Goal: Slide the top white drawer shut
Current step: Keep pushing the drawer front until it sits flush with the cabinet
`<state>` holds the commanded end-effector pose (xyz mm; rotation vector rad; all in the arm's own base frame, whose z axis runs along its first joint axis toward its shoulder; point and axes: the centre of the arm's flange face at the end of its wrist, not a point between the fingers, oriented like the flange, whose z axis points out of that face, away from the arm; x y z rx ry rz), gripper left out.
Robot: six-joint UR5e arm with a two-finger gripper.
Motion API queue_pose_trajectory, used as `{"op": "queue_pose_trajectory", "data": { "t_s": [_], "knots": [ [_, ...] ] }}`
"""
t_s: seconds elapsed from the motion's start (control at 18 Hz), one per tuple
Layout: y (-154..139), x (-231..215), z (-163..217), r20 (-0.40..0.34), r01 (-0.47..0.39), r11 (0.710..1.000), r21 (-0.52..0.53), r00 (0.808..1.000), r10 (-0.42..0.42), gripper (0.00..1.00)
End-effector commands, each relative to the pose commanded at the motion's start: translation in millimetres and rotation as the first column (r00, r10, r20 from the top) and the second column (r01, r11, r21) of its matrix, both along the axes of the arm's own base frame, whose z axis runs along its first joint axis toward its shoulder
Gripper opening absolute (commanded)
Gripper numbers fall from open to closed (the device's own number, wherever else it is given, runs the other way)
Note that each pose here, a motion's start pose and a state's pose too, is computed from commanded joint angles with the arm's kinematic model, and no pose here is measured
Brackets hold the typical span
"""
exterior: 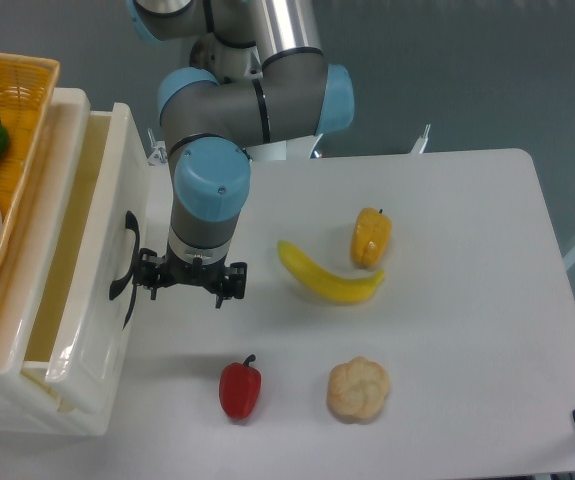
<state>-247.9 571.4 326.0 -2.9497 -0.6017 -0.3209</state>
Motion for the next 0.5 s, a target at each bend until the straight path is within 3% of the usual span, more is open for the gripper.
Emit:
{"op": "queue_pose_trajectory", "data": {
  "t_s": [0.5],
  "knots": [
    [6.6,14.7,-0.8,0.004,0.002,1.000,-0.005,1.000,-0.002,1.00]
  ]
}}
